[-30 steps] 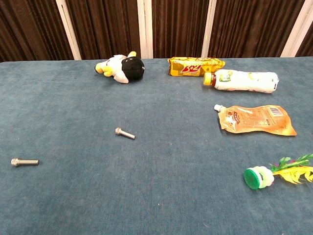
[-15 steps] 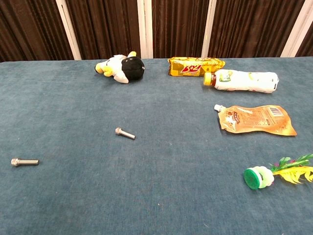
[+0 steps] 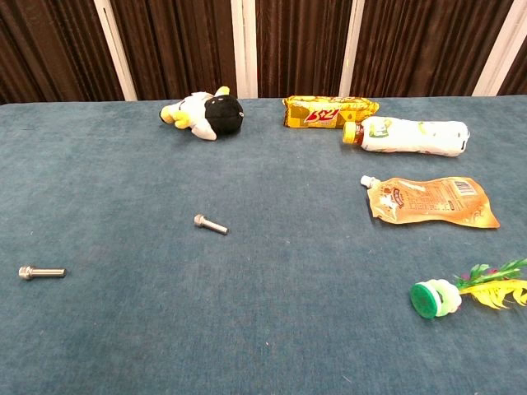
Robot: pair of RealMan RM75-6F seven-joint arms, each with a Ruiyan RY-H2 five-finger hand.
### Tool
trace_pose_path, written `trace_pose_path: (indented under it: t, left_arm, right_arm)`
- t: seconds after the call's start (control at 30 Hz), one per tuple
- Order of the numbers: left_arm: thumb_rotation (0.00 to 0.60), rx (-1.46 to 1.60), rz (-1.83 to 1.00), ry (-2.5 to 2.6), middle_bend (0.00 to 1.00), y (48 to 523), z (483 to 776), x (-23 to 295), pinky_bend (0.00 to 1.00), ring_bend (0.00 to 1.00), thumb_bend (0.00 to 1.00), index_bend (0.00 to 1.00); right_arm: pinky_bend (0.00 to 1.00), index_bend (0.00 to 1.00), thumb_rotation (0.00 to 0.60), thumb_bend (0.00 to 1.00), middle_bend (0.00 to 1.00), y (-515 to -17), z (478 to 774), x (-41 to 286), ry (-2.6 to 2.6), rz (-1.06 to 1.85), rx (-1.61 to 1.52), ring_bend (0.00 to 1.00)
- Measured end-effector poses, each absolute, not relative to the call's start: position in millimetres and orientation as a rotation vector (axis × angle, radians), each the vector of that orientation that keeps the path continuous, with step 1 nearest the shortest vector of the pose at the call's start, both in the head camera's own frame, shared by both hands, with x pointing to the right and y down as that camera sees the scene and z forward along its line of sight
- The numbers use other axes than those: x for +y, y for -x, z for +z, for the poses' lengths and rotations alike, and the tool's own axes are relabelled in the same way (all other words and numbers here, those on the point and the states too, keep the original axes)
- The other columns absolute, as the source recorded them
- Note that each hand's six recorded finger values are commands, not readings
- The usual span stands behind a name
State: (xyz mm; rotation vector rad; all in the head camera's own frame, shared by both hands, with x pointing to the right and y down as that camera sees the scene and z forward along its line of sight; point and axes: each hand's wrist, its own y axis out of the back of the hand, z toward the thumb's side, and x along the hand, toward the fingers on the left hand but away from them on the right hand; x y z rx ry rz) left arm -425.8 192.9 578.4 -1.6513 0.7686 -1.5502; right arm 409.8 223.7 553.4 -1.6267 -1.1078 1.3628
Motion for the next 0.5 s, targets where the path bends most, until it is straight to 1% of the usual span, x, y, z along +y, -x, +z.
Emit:
trace_pose_path:
  t: [0.27, 0.5]
  left_arm:
    - [0.6, 0.614, -1.653, 1.714, 0.03, 380.2, 617.7, 185.3, 0.0, 0.0, 0.35, 0.28]
    - [0.6, 0.56, -1.636, 1.791, 0.03, 329.7, 643.6, 185.7, 0.0, 0.0, 0.36, 0.31]
  right_arm:
    - [0.0, 0.11, 0.6, 0.11, 0.07, -411.0, 553.7, 223.2, 1.62, 1.368, -1.112, 0.06]
    - [0.0, 0.11, 0.6, 0.12, 0.07, -410.7, 554.8, 223.7, 1.622, 1.373, -1.107, 0.06]
